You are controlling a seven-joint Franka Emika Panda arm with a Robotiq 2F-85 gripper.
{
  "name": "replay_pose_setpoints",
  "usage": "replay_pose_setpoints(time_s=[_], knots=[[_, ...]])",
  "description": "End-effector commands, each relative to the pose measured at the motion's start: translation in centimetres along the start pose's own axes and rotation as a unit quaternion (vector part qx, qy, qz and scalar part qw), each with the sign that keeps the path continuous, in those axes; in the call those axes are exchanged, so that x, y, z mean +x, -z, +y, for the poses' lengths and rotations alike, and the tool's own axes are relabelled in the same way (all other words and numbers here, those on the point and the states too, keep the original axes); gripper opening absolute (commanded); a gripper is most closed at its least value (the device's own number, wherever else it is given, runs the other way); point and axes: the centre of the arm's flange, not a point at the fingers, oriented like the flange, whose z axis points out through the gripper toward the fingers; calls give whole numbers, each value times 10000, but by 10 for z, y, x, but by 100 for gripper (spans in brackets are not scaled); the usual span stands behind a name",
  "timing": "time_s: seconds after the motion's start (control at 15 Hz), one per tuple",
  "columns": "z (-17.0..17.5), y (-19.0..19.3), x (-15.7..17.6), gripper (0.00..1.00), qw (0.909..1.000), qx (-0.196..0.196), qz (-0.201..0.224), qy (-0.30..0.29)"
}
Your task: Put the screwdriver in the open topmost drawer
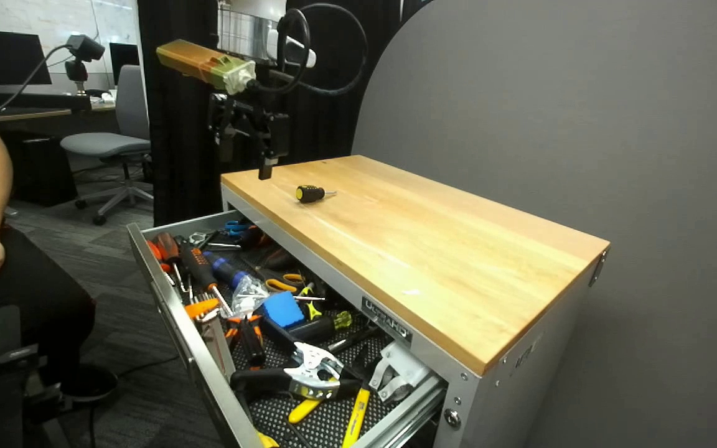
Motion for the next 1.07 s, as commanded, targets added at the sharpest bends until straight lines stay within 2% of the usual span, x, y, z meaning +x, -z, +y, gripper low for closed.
replay_pose_setpoints(time_s=[0.0, 0.33, 0.73, 1.0], knots=[[-16, -7, 34, 100, 9980, -29, 630, 50], [-12, -24, 55, 100, 9917, 23, 1279, 94], [0, -55, 70, 100, 9850, 327, 1692, -101], [1, -76, 79, 100, 9784, 271, 2047, -34]])
